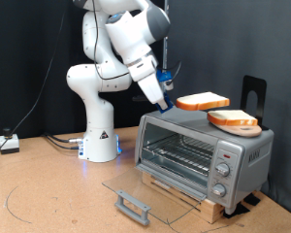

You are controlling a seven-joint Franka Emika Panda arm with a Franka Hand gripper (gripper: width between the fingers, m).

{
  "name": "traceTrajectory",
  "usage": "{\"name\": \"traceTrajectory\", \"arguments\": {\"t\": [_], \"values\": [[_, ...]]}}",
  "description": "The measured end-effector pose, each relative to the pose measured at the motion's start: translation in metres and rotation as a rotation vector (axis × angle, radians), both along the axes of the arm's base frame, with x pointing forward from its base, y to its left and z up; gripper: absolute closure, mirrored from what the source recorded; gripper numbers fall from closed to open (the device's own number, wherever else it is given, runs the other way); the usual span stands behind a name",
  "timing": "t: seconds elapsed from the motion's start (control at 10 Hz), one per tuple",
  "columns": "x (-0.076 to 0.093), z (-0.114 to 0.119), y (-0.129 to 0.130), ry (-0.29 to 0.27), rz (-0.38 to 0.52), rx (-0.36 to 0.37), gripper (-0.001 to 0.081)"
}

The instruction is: Make a piece of toast with the oven

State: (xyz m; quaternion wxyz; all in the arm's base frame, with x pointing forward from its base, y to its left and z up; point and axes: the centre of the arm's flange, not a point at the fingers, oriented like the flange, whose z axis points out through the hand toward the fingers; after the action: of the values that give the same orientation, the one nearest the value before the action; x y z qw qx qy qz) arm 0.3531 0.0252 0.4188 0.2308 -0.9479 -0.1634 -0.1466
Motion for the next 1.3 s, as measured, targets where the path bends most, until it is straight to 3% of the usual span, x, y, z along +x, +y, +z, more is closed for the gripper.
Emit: {"name": "traceTrajectory", "arguments": {"t": [0.5, 1.0, 1.3], "values": [[-0.013, -0.001, -0.081, 0.001, -0.037, 0.035, 0.0411], [-0.041, -0.001, -0.154, 0.017, -0.034, -0.021, 0.0411], [-0.045, -0.003, -0.16, 0.026, -0.027, -0.016, 0.0411]]}}
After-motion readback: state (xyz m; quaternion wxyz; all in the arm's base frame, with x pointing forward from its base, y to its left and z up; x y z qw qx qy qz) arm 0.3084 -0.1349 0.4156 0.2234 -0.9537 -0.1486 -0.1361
